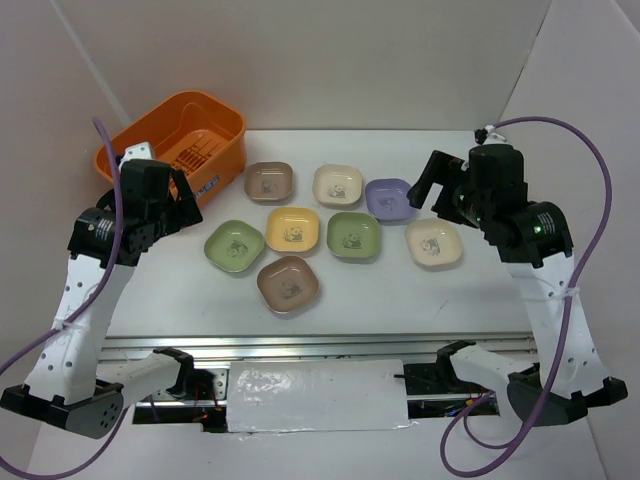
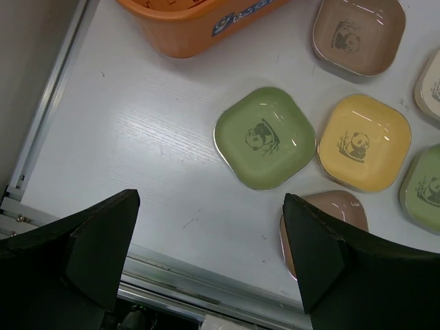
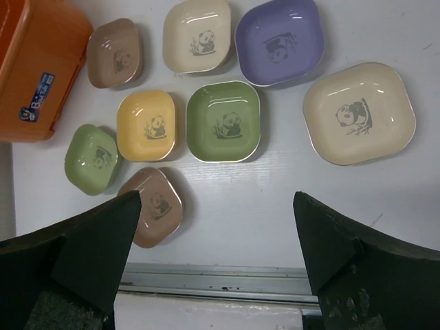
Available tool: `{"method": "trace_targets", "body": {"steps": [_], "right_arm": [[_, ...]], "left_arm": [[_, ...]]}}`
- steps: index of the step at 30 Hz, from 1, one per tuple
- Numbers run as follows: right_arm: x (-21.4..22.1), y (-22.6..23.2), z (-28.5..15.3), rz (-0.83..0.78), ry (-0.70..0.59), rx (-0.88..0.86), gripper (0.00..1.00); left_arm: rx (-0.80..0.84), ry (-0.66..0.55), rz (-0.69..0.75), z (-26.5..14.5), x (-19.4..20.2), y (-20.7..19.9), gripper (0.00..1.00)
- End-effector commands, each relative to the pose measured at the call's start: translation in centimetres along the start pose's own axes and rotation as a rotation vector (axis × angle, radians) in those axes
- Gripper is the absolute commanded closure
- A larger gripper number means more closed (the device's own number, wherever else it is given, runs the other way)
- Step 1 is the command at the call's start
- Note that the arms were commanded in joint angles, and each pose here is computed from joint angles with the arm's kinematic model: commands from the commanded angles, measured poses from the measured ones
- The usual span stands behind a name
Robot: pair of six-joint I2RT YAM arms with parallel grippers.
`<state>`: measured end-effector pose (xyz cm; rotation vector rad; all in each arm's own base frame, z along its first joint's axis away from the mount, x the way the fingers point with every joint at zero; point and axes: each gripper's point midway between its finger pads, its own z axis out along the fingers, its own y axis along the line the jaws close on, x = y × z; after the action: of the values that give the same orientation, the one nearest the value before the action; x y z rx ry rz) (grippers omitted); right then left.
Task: Place the plates into the plastic bin on the countertop
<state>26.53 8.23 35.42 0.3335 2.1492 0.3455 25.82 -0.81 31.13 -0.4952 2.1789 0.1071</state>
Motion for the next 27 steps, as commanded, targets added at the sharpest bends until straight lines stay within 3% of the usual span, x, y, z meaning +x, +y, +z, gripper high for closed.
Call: {"method": "trace_targets", "body": {"steps": [1, 6, 14, 21, 27], "right_arm": [[-1.2, 0.0, -1.9, 0.020, -0.062, -0.018, 0.00], [-0.7, 0.4, -1.6, 0.018, -0.037, -0.040, 0.00], [1.6, 3.5, -1.5, 0.018, 0.043, -0.248, 0.00], [3.6, 5.7, -1.3, 0.003, 0.126, -0.373, 0.00], [4.0, 6.8, -1.6, -0.022, 0.151, -0.423, 0.00]], "left_arm": [[-0.025, 0.003, -0.044, 0.1, -0.1, 0.3, 0.01], [-0.137, 0.121, -0.117, 1.4, 2.6, 1.8, 0.01], [-0.212, 0.436, -0.342, 8.1, 12.1, 1.1, 0.01], [-0.214, 0.507, -0.422, 13.6, 17.1, -0.1, 0.01], [-0.216, 0.475, -0.496, 17.3, 18.8, -1.3, 0.02]]}}
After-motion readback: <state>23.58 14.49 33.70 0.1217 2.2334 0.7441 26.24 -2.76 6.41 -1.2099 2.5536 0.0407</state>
